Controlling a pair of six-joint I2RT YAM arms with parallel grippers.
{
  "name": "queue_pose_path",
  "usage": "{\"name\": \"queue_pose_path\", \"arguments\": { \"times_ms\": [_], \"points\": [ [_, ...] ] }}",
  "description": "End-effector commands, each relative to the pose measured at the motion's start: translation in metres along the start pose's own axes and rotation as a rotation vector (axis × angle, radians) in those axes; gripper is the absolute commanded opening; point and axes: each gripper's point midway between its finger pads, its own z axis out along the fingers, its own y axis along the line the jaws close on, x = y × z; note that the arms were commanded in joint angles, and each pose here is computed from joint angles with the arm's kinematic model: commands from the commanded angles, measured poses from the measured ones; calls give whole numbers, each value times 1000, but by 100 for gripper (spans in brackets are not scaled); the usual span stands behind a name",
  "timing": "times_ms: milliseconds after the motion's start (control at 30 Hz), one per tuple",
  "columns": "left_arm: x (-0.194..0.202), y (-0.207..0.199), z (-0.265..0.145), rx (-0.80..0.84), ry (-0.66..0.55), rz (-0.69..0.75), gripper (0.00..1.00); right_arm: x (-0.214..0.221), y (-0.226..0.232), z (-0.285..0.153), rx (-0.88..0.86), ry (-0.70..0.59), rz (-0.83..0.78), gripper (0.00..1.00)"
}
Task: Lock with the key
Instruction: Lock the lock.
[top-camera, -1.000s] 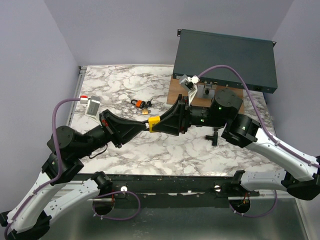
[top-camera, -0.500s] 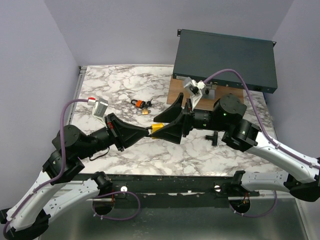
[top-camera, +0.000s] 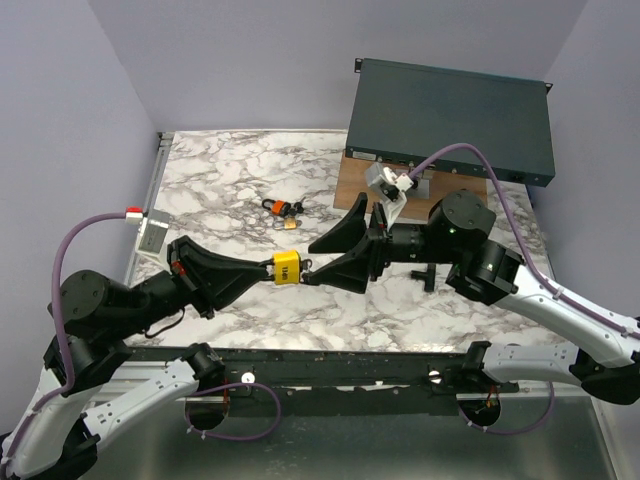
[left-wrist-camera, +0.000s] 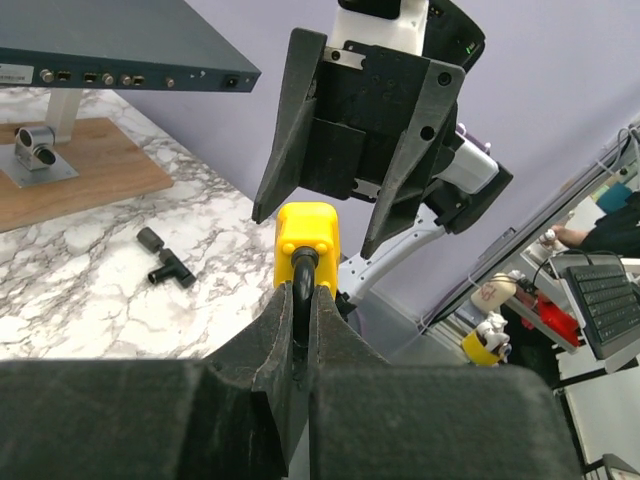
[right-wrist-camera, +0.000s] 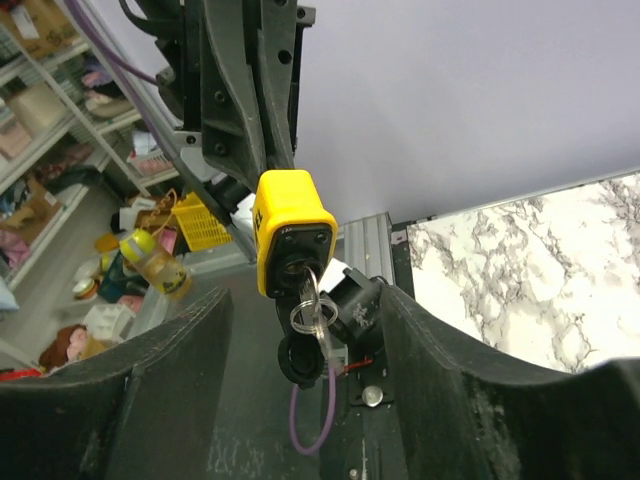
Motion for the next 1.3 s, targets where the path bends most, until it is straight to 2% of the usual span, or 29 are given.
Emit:
{"name": "queue_pose_path", "arguments": {
  "times_ms": [0, 200, 467, 800, 867, 1067, 1267],
  "points": [
    [-13, -7, -11, 4, -44, 36, 0, 5, 14, 2, -86, 37, -1, 59],
    [-15, -8, -13, 3, -54, 33, 0, 6, 19, 7, -139, 39, 2, 49],
    [-17, -14, -13, 26, -55, 29, 0, 13, 10, 11, -111, 48, 2, 58],
    [-21, -19, -19, 37, -72, 19, 0, 13, 8, 14, -114, 59, -3, 54],
    [-21, -19, -19, 35, -71, 17, 0, 12, 9, 15, -116, 57, -1, 47],
    [-20, -19, -17, 35, -67, 13, 0, 9, 9, 16, -113, 50, -5, 37],
    [-22, -17, -18, 21, -79, 12, 0, 10, 7, 15, -99, 54, -2, 18]
  ]
}}
